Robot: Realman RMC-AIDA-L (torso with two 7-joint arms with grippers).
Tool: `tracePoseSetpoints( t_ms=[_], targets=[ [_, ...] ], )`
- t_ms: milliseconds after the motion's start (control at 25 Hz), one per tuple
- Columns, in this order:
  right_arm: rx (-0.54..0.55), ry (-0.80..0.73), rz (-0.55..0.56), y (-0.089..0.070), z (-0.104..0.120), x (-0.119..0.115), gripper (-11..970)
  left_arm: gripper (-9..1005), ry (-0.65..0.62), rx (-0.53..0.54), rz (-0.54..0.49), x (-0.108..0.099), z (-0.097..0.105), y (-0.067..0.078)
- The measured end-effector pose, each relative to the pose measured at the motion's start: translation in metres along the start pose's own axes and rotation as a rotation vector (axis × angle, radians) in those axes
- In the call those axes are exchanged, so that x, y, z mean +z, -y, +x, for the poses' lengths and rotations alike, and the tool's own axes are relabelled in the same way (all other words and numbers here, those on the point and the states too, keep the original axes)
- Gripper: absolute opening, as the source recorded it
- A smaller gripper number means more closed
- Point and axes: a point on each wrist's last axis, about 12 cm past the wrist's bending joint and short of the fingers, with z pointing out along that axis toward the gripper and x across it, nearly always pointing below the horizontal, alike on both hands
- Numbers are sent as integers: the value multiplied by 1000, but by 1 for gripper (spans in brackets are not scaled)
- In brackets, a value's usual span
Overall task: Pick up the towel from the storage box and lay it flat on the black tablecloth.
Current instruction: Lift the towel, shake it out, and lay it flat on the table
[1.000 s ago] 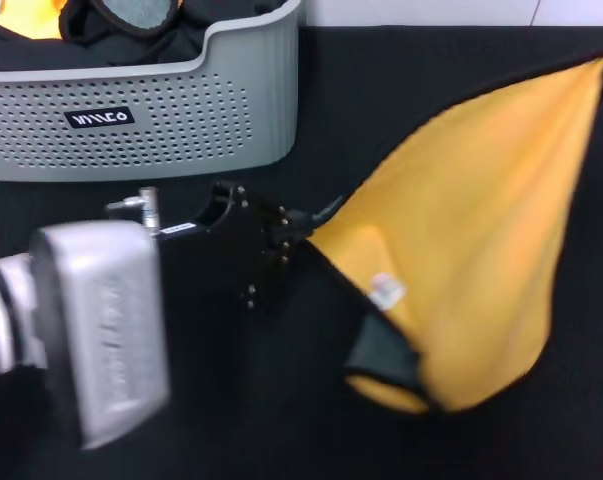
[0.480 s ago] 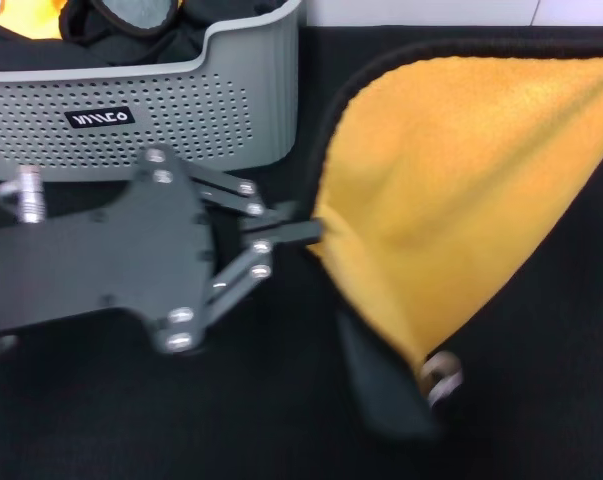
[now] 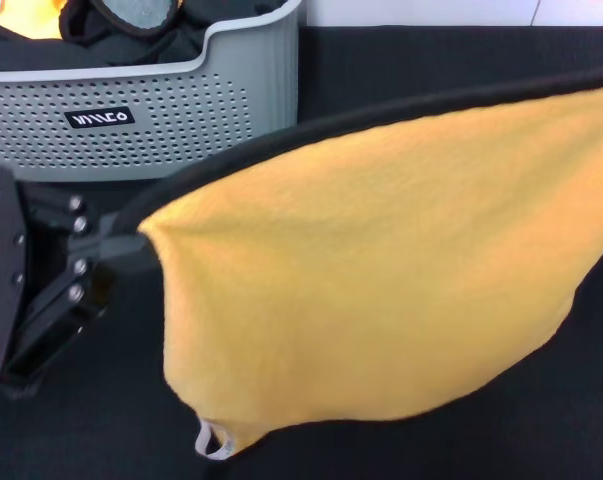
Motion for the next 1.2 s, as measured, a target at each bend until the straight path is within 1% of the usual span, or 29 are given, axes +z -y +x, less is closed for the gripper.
tracePoseSetpoints(
  t_ms=[200,360,480,600,680,720,760,800,840,880,920,1000,1080,1200],
  targets=[
    [62,17,-8,-26,20,6,1,37,-18,-40,-73,-18,1,24],
    [104,22,-44,-39,33,13,2,37,-18,-54,-115,-27,-1,38],
    [152,38,-61,-42,43,18,2,38,-23,-90,-95,-24,-7,40],
    [175,58,-28,-41,56,14,2,38,-32,-113,-97,-25,-8,34],
    [189,75,20,-38,67,8,2,38,-39,-115,-118,-27,-3,23],
    [199,82,44,-36,74,6,2,39,-47,-133,-135,-29,3,10],
    [207,87,62,-34,79,4,2,39,-57,-155,-148,-30,10,1],
    [223,88,82,-31,88,3,2,39,-60,-173,-163,-30,17,-13],
    [231,82,102,-29,97,3,2,39,-75,-193,-177,-31,25,-22],
    [239,76,116,-28,105,4,2,39,-75,-193,-177,-31,25,-22],
    [249,61,143,-26,114,5,2,39,-128,-213,-194,-23,46,-48],
    [266,27,190,-22,129,8,1,40,-187,-218,-201,-15,59,-61],
    [269,-22,239,-18,141,11,1,40,-273,-228,-217,0,77,-75],
    [263,-83,296,-13,153,14,1,40,-350,-182,-222,19,90,-89]
  ],
)
